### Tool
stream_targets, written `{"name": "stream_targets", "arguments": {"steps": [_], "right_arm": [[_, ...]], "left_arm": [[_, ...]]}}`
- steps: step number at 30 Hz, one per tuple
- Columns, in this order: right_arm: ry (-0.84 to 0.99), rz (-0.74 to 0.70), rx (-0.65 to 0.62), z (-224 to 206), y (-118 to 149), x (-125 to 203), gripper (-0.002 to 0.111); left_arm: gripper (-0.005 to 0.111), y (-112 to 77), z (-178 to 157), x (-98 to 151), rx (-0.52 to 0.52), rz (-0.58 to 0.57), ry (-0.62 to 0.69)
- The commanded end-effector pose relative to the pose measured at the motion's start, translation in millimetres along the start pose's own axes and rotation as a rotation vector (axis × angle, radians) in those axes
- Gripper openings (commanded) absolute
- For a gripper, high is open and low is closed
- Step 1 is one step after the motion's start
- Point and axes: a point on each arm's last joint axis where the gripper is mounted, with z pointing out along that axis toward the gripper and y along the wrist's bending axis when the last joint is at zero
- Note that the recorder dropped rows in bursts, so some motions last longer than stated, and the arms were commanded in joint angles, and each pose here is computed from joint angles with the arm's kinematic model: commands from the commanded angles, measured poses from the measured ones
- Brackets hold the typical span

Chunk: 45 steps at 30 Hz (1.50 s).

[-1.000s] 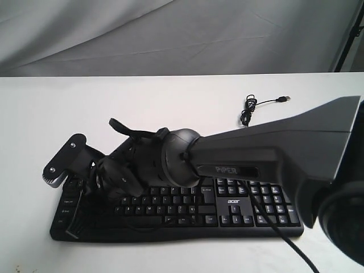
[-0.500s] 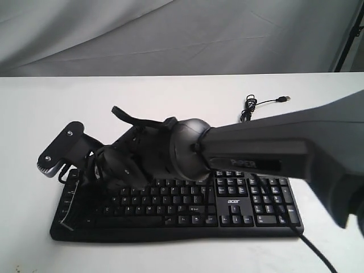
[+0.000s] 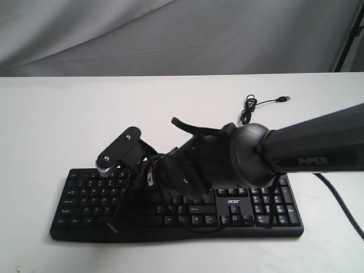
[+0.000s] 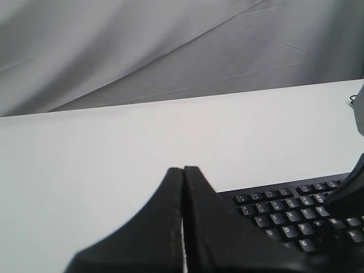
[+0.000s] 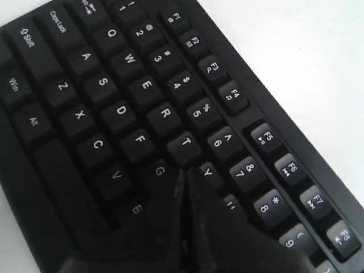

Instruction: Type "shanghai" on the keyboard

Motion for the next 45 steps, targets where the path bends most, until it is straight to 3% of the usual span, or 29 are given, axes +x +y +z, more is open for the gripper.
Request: {"name": "stream_targets", "arguments": {"steps": [1,37,45], "right_arm": [[-0.056,0.022,0.009,-3,-2,-5,0.000],[0.045,-0.011,-0.002,18,-1,15,0.000],[-0.043,-0.037,-0.002,-21,3,-12,0.000]], "left_arm": [[0.000,-0.2,0,1,0.004,-0.001,-0.004],[0.000,-0.2,0,1,0.004,-0.001,-0.004],[0.000,-0.2,0,1,0.004,-0.001,-0.004]]}}
